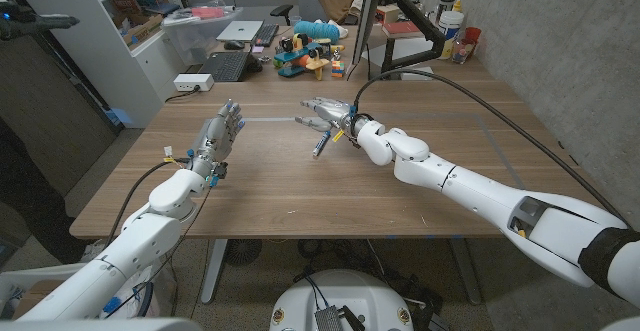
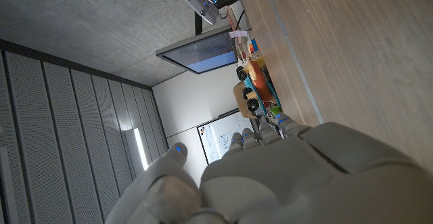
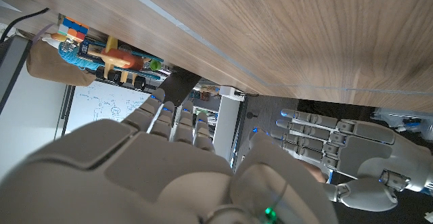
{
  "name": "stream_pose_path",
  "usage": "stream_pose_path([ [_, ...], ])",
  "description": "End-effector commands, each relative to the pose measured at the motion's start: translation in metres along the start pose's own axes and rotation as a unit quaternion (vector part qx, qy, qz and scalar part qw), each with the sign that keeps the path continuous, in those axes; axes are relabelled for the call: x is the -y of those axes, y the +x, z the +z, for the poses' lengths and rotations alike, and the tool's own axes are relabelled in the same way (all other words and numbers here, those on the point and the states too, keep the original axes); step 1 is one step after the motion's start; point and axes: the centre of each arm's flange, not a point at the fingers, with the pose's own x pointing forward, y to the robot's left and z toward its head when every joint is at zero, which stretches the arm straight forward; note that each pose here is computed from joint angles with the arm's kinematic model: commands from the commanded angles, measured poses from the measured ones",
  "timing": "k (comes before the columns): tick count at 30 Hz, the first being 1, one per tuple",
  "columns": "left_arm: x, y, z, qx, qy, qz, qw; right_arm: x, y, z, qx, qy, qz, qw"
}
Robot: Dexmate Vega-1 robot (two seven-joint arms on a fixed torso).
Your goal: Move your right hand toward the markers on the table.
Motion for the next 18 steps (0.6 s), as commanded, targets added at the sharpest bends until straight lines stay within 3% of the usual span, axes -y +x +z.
stream_pose_path([
  [1,-0.002,0.000,0.001,-0.002,0.000,-0.003,1.000,-0.009,-0.001,0.002,0.000,-0.007,0.010,0.9999],
  [18,-0.004,0.000,0.000,-0.003,-0.001,-0.003,1.000,-0.021,0.006,0.010,0.005,-0.012,0.027,0.9995],
])
